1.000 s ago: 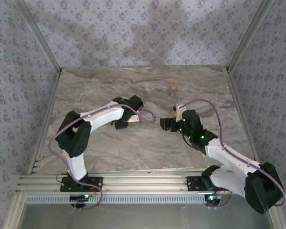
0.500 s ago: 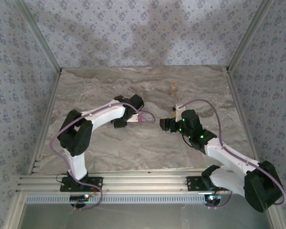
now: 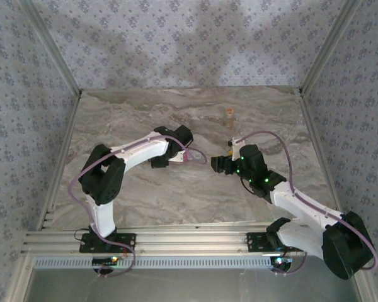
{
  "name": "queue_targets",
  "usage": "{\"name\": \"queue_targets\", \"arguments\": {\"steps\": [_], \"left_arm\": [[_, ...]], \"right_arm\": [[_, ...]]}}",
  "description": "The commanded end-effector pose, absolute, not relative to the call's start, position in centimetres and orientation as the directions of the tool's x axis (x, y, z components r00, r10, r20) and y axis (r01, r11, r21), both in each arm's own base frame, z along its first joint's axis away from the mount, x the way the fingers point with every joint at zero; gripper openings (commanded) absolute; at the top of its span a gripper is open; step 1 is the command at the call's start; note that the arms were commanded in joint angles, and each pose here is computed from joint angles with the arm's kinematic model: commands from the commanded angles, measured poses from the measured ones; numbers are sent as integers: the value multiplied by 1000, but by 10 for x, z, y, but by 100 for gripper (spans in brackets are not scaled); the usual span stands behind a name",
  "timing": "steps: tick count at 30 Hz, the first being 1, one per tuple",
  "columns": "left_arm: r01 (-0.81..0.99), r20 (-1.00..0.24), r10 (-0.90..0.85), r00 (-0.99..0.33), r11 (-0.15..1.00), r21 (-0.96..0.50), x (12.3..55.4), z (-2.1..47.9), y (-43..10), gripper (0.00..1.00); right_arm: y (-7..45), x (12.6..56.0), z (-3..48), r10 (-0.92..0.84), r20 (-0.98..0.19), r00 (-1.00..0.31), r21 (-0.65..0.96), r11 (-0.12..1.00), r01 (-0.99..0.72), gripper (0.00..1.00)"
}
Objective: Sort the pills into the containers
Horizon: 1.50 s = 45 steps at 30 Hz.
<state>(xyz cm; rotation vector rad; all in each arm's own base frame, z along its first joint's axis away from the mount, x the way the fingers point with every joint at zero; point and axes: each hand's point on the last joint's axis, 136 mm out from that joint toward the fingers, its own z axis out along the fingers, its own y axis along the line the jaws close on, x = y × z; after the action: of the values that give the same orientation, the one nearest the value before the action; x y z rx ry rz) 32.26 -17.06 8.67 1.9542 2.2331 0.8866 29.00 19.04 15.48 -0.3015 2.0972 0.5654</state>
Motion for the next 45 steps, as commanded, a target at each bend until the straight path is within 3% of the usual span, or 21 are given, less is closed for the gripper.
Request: {"name": "queue_targets", "arguments": {"steps": [1, 25, 45], "left_arm": [[898, 386, 906, -173, -16, 441, 325, 92, -169, 0], [875, 493, 865, -91, -167, 455, 328, 88, -174, 0], [865, 483, 873, -70, -188, 465, 331, 95, -184, 0]], "right_arm": [[192, 293, 161, 19, -836, -548, 294, 859, -419, 79], [195, 293, 158, 16, -829, -559, 301, 856, -422, 79], [197, 294, 156, 11, -822, -569, 305, 853, -424, 79]]}}
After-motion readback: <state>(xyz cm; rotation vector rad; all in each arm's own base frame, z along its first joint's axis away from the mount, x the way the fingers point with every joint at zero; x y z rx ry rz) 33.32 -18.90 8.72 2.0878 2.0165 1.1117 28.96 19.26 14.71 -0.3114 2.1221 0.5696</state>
